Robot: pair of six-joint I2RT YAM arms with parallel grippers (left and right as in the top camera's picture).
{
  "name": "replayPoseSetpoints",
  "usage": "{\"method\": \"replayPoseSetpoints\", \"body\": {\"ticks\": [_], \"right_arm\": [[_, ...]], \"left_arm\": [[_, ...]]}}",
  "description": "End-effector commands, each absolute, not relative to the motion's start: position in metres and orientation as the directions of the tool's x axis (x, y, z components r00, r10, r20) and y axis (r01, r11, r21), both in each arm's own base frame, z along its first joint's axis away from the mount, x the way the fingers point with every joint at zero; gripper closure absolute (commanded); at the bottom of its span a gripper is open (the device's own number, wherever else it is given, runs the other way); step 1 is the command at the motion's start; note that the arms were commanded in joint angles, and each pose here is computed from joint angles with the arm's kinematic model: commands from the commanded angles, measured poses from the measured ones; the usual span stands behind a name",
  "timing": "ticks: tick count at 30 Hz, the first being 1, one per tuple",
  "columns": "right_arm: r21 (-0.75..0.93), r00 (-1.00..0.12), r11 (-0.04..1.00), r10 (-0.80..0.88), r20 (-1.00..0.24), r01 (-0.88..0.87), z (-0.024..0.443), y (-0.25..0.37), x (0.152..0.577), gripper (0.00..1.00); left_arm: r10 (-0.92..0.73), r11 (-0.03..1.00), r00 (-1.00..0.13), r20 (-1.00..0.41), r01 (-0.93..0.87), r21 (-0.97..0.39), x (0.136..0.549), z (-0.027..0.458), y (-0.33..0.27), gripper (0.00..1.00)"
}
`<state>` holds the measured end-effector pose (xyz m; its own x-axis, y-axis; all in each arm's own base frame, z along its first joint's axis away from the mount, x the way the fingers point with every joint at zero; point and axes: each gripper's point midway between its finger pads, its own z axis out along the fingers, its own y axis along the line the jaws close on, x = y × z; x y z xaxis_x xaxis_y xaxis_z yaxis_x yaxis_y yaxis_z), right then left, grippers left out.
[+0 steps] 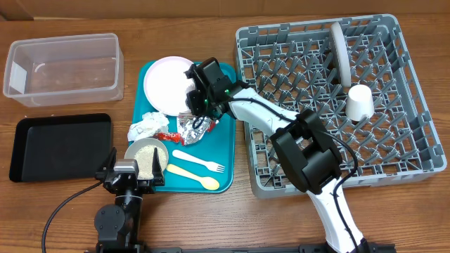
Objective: Sort waste into correct bins and load items into the dishwasher rack
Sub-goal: 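Move the right gripper back to the pink plate on the tray, then grip the pink plate edge with the right gripper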
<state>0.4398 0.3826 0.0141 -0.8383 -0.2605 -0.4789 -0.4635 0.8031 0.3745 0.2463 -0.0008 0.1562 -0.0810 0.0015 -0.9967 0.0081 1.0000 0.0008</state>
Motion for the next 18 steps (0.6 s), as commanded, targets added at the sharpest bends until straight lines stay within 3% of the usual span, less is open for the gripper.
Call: {"method": "replayPoseSetpoints", "body": {"ticks": [1,6,10,14,18], "right_arm": [[0.232,-0.850,0.888,-0.260,-0.457,-0.397,-0.002,0.351,0.450,0.83],[0.126,-0.851,0.914,-0.301,-0.430,-0.387,-0.004,0.330,0.447,0.83],[0.109,-0.809,0.886,-0.354,-0.470,-0.451,0.020,0.333,0.449,0.75],[0.122,-0.724,0.786,-0.483,-0.492,-0.607,0.039,0.352,0.433,0.64],[0.144,-0.565,0.587,-0.639,-0.522,-0.797,0.050,0.381,0.402,0.57]], "left_arm": [[-0.008,1.000,-0.076,-0.997,0.004,-0.008,0.246,0.156,0.000,0.00],[-0.008,1.000,-0.076,-0.997,0.004,-0.008,0.246,0.156,0.000,0.00],[-0.008,1.000,-0.076,-0.997,0.004,-0.008,0.246,0.156,0.000,0.00],[-0.008,1.000,-0.076,-0.997,0.004,-0.008,0.246,0.156,0.000,0.00],[-0.008,1.000,-0.076,-0.997,0.004,-0.008,0.246,0.156,0.000,0.00]]}}
